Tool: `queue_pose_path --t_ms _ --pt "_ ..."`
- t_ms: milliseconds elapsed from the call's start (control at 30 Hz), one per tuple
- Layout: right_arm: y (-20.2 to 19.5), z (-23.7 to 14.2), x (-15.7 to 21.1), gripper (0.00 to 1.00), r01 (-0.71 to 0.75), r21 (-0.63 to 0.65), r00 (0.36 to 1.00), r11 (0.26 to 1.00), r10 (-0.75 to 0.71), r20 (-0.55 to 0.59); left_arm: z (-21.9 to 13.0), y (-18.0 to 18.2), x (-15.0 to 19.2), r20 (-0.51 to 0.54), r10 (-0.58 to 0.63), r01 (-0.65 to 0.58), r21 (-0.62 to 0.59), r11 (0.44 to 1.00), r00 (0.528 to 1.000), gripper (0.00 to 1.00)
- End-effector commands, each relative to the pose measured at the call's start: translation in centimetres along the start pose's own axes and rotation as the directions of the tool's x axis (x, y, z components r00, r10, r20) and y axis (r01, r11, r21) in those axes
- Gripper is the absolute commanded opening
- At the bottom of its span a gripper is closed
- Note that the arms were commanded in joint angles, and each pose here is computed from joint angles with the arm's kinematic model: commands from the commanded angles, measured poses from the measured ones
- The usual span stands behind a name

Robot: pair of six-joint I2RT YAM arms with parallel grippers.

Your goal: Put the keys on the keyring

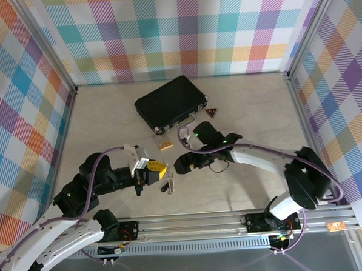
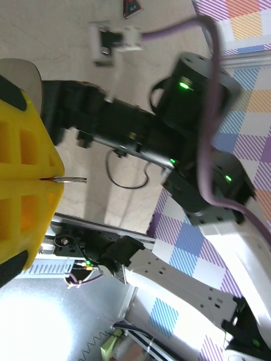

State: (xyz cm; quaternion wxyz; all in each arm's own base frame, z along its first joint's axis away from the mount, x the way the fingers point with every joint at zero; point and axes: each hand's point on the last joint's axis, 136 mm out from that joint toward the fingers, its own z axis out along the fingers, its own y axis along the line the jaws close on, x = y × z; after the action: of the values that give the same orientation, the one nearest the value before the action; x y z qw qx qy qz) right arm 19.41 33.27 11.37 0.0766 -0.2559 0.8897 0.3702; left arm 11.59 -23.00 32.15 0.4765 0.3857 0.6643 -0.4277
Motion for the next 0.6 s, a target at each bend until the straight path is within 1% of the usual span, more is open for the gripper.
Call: queue_pose_path --t_ms 0,100,233,400,567 --pt "1.2 1.4 -0.4 0.83 0.006 -0.02 0.999 1.0 -0.007 -0.052 -0.8 -0.2 -0.4 0.037 -0.035 0.035 -0.005 0.999 0.999 0.0" --pt "1.2 3.5 0.1 0.79 0.002 -0.006 0.994 1.0 -0.003 -0.107 -1.3 -0.1 0.0 0.041 -0.05 0.051 -0.017 0.999 0.998 0.0" --pt "1.4 5.6 0.2 0.69 0.023 0.024 0.988 0.999 -0.019 -0.155 -1.4 0.0 0.5 0.036 -0.068 0.069 -0.027 0.997 0.997 0.0" --pt "1.3 7.3 0.2 0.59 0.039 0.068 0.98 0.997 -0.025 -0.196 -1.5 -0.1 0.6 0.042 -0.078 0.079 -0.018 0.997 0.996 0.0" --pt "1.3 8.4 0.5 0.52 0.083 0.121 0.967 0.989 -0.051 -0.251 -1.7 -0.2 0.7 0.05 -0.08 0.081 -0.017 0.997 0.996 0.0"
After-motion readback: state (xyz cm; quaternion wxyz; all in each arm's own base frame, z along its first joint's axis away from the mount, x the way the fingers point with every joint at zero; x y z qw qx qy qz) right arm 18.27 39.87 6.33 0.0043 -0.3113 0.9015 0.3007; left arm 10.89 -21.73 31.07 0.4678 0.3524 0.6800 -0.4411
